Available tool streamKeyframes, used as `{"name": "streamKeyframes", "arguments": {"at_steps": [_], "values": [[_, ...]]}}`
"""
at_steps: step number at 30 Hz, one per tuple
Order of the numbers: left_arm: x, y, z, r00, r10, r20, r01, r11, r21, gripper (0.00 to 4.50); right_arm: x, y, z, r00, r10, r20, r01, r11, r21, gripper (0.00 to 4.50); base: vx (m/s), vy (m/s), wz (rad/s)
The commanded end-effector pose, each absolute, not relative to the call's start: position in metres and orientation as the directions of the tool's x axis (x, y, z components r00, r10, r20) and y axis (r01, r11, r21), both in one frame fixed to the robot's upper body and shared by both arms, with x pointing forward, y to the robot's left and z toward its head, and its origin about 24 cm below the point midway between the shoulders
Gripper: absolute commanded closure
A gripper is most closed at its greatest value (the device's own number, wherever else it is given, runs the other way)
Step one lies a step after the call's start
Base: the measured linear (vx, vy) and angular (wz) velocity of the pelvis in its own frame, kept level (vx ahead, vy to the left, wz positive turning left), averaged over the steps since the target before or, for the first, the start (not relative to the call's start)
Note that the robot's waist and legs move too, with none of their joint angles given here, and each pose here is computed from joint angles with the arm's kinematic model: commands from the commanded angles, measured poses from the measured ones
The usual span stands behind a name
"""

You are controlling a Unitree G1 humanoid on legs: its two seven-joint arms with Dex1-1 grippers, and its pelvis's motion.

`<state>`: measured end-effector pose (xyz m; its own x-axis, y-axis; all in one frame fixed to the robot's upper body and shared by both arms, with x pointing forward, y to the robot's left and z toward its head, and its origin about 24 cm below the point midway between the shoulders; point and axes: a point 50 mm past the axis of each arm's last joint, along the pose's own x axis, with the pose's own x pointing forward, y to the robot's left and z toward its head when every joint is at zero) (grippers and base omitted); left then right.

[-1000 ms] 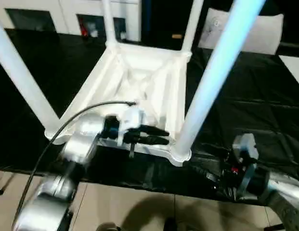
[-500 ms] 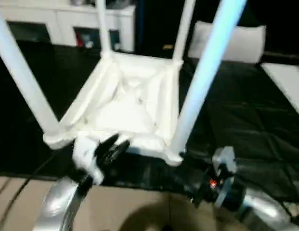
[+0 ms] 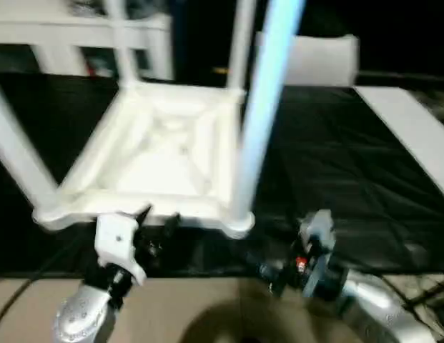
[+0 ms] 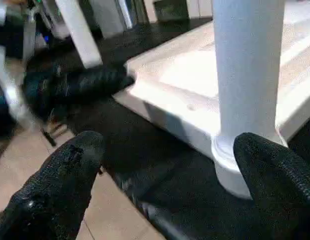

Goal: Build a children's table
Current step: Rotate leg to tighten

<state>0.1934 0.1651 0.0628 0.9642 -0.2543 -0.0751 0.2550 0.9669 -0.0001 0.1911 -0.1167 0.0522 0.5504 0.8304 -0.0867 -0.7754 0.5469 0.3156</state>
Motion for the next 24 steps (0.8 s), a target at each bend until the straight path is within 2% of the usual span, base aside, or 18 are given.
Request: {"name": "streamKeyframes", "arguments": {"at_steps": [1,6,15,16,19,21,24], "values": [[0.190,0.174,0.064,0.982,-0.175,-0.067,0.177,0.984,0.030,1.15,0.201,-0.112,0.062,0.536,0.843,-0.042,-0.805,0.525,0.276,0.00,0.000,0.000,0.00],[0.184,0.182,0.067,0.994,-0.102,-0.045,0.103,0.994,0.023,0.88,0.207,-0.107,0.065,0.525,0.851,-0.015,-0.815,0.508,0.280,0.00,0.013,-0.010,0.06],[0.165,0.200,0.066,0.994,0.113,-0.004,-0.113,0.993,0.032,0.22,0.222,-0.101,0.067,0.512,0.859,0.019,-0.828,0.488,0.274,0.00,0.032,-0.006,0.04],[0.164,0.201,0.065,0.993,0.120,-0.006,-0.120,0.992,0.032,0.05,0.224,-0.102,0.067,0.533,0.846,0.021,-0.818,0.508,0.271,0.00,0.000,0.000,0.00],[0.160,0.201,0.064,0.993,0.116,0.002,-0.116,0.993,0.024,0.05,0.234,-0.110,0.067,0.623,0.782,0.023,-0.762,0.600,0.243,0.00,0.000,0.000,0.00],[0.158,0.200,0.064,0.993,0.118,0.011,-0.119,0.993,0.021,0.05,0.244,-0.121,0.066,0.722,0.691,0.017,-0.678,0.703,0.213,0.00,0.000,0.000,0.00],[0.157,0.203,0.059,0.990,0.138,0.009,-0.138,0.990,0.030,0.05,0.253,-0.135,0.066,0.803,0.596,0.020,-0.588,0.787,0.188,0.00,-0.017,0.001,0.03]]}}
